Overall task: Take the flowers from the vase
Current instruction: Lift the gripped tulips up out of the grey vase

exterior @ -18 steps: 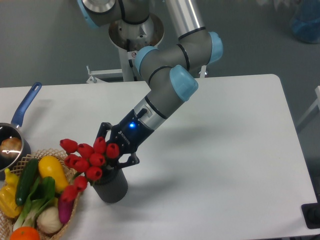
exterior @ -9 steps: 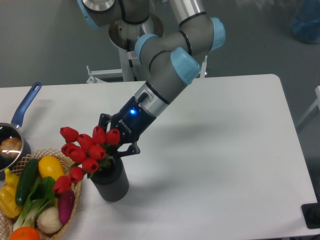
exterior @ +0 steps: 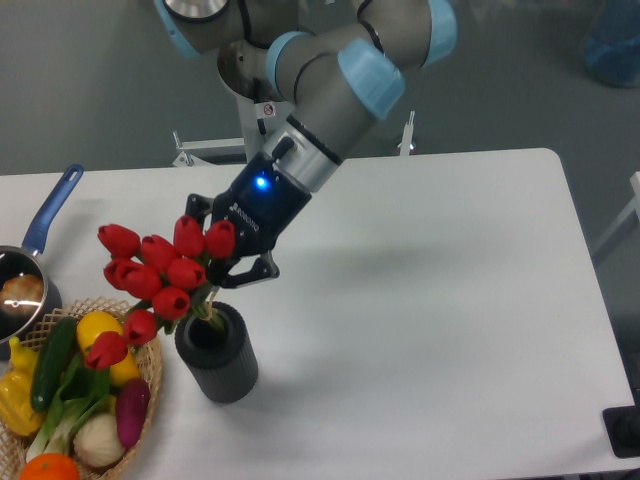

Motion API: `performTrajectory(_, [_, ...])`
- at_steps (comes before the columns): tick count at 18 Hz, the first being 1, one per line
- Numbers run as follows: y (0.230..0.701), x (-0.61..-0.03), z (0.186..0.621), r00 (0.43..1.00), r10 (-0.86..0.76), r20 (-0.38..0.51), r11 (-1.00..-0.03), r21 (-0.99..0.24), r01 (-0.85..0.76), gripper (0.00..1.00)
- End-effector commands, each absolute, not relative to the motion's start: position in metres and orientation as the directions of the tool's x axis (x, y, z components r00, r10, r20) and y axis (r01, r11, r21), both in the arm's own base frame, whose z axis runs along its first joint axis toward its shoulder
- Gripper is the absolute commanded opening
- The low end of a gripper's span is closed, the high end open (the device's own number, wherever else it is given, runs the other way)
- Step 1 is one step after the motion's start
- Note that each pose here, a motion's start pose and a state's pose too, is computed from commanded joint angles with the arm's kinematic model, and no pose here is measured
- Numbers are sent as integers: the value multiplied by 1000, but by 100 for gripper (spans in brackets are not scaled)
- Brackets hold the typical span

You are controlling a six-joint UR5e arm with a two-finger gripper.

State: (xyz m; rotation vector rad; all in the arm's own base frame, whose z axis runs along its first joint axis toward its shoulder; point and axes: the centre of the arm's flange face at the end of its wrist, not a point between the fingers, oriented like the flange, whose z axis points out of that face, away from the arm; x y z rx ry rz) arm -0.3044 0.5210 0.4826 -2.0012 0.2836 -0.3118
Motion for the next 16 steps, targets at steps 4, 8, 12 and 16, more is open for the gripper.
performTrajectory(4, [510,-306,504,934,-346,85,-376,-925,-55,0])
performTrajectory(8, [494,-312,522,944,-312,108,-361,-932,-13,0])
performTrajectory(12, [466,-340,534,963,-250,98,-345,-939,6,0])
performTrajectory(16, [425,-392,532,988,-125,96,-362,-931,45,0])
